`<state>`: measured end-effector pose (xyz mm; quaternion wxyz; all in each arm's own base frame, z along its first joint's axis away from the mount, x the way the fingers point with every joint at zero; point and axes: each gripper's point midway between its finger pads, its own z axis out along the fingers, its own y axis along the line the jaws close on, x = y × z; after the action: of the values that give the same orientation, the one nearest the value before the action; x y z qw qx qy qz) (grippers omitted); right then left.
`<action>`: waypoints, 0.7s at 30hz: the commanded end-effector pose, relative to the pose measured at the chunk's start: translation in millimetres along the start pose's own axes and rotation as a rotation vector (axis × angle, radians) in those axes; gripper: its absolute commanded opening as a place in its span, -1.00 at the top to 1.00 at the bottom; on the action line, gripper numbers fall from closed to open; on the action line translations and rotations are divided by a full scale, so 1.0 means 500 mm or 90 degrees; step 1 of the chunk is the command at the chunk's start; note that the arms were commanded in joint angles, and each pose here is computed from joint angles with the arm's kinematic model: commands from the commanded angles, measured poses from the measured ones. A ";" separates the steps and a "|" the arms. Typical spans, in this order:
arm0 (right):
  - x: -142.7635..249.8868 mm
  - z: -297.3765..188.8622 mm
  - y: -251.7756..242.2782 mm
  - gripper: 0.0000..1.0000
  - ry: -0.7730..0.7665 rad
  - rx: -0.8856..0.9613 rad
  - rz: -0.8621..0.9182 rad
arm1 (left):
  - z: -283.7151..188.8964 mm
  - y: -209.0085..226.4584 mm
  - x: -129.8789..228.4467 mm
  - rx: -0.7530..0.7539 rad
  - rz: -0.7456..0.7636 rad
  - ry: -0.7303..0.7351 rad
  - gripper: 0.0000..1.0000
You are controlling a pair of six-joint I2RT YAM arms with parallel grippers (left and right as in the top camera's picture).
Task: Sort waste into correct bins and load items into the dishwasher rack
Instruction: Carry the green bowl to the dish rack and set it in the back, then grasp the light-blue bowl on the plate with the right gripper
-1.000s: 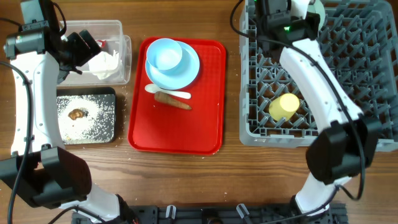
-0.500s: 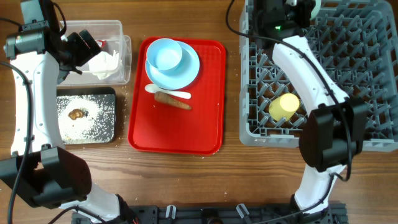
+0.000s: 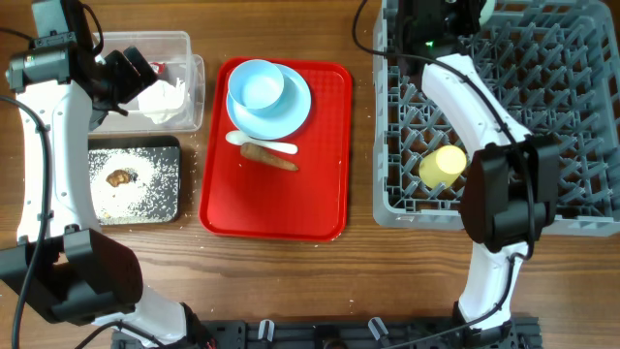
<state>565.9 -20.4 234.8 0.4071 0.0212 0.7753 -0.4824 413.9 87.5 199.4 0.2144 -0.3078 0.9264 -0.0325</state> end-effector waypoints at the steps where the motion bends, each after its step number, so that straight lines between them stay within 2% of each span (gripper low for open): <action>1: 0.011 0.024 0.049 0.91 -0.007 -0.044 -0.019 | -0.021 0.000 -0.012 0.000 -0.009 -0.022 -1.00; 11: 0.067 0.060 0.074 0.91 0.038 -0.014 -0.062 | -0.021 0.000 -0.012 0.000 -0.009 -0.022 -1.00; 21: 0.094 0.048 0.078 0.91 0.067 -0.001 -0.129 | -0.021 0.000 -0.012 0.000 -0.009 -0.022 -1.00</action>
<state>571.0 -33.0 176.7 0.3404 -0.0247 0.7983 -0.4963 414.0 87.5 199.4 0.2146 -0.3078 0.9263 -0.0325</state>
